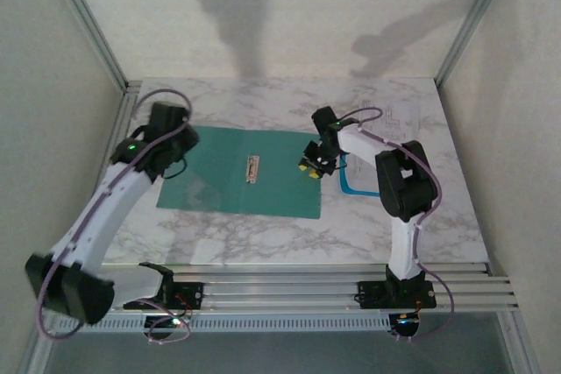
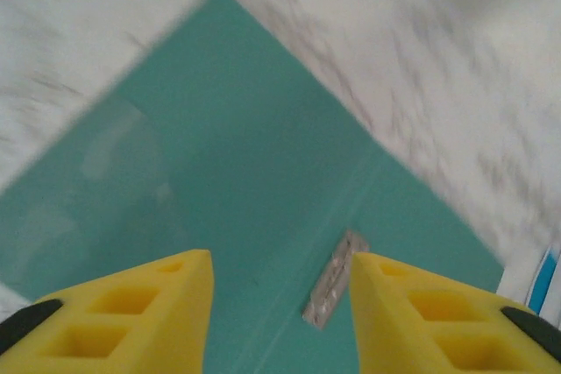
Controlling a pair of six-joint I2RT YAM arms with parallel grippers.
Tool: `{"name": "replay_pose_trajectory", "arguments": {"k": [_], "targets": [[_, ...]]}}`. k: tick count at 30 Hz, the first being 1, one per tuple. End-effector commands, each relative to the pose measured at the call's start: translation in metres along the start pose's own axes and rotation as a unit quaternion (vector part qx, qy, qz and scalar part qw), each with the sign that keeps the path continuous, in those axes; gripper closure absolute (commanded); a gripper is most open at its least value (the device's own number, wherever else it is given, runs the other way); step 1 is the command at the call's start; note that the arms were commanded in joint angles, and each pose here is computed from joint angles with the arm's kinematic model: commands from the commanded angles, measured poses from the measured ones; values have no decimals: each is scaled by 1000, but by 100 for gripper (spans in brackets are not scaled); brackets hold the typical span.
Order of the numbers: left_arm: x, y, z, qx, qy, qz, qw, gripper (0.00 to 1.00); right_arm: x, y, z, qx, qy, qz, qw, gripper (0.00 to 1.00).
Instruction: Put the files into the folder
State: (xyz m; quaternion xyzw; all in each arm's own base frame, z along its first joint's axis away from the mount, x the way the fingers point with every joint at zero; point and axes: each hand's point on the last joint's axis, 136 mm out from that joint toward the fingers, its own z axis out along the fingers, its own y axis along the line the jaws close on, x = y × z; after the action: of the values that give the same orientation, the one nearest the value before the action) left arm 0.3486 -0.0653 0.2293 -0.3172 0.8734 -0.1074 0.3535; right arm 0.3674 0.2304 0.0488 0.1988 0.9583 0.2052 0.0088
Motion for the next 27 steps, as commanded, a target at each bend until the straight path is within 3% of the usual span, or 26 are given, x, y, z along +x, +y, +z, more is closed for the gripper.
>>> {"name": "replay_pose_trajectory", "arguments": {"k": [1,6,14,19,27], "targets": [[44,-60,21,80,71,63,992,59,-33,-11,-52,-3,-57,6,998,66],[104,-109,64,100,132,116,979,69,-69,-75,-74,17,-75,81,994,67],[185,-129,129,59,198,210,956,77,-111,-176,-110,34,-115,223,967,63],[224,-122,154,39,225,246,942,79,-120,-212,-101,57,-109,263,957,55],[278,-126,164,50,252,285,923,79,-112,-235,-65,100,-53,271,956,55]]}}
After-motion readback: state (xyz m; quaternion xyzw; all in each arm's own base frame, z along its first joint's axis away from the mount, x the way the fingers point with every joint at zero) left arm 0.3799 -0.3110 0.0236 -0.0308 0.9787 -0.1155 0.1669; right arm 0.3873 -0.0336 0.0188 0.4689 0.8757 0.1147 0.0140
